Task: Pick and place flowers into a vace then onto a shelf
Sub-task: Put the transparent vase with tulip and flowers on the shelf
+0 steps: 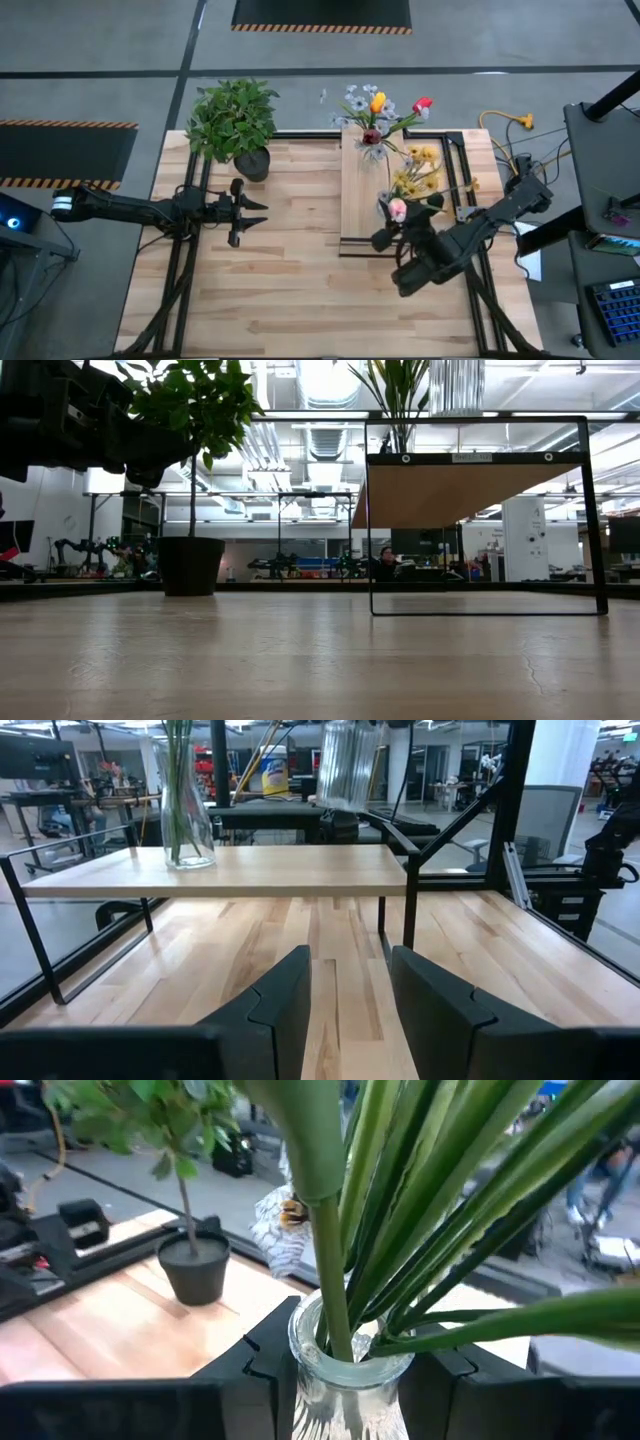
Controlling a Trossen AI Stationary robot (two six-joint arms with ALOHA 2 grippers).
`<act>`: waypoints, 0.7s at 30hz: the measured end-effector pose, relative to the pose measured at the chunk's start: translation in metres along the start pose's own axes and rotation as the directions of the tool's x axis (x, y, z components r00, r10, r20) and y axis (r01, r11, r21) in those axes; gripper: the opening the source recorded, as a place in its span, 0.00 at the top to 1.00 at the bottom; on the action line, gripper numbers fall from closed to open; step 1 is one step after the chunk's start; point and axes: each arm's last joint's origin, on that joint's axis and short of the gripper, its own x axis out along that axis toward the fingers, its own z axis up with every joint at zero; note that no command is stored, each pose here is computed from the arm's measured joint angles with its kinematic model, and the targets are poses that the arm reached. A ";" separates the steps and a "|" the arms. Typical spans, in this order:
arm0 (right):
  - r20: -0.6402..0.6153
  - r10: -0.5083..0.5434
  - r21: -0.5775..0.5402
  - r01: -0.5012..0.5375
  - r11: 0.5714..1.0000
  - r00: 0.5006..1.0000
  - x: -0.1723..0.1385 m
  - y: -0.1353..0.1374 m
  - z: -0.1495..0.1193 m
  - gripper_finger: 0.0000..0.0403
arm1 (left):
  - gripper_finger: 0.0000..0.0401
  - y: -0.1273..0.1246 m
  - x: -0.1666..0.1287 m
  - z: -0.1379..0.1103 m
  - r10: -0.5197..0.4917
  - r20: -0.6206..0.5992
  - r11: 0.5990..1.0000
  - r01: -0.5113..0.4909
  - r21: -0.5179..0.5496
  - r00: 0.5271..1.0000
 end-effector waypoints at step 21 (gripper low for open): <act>-0.086 -0.110 0.095 0.118 0.989 0.990 0.029 0.002 -0.042 0.73 | 0.69 0.000 0.000 0.000 0.000 0.000 1.000 0.000 0.000 1.000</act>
